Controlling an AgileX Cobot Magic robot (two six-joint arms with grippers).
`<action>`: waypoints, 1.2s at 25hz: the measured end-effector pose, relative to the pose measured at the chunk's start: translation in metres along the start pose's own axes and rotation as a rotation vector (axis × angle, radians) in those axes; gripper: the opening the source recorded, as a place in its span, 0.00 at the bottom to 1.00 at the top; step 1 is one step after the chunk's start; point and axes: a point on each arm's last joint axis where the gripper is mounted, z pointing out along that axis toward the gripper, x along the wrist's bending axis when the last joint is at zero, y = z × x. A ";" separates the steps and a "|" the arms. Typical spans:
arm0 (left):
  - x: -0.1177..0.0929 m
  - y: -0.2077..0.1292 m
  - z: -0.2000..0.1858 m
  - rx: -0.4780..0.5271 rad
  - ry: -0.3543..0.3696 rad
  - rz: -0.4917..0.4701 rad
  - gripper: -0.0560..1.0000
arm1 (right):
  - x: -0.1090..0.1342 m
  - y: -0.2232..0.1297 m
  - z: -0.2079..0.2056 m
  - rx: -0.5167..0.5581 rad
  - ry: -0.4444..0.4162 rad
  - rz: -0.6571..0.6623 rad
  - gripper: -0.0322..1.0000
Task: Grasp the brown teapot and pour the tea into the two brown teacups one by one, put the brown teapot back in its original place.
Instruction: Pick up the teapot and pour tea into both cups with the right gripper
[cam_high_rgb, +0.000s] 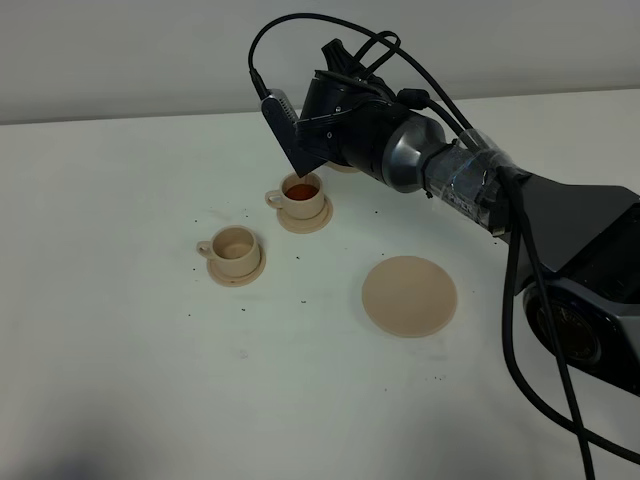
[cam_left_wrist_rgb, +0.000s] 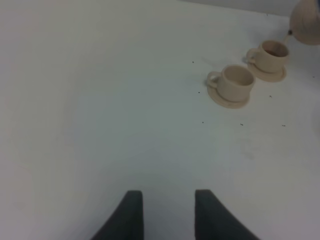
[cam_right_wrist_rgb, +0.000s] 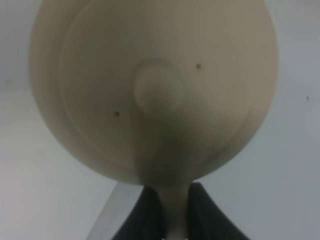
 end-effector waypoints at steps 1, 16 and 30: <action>0.000 0.000 0.000 0.000 0.000 0.000 0.31 | 0.000 0.000 0.000 0.001 -0.001 -0.001 0.14; 0.000 0.000 0.000 0.000 0.000 0.000 0.31 | -0.001 0.003 -0.003 0.008 -0.017 -0.023 0.14; 0.000 0.000 0.000 0.000 0.000 0.000 0.31 | -0.002 0.003 -0.003 0.007 -0.021 -0.029 0.14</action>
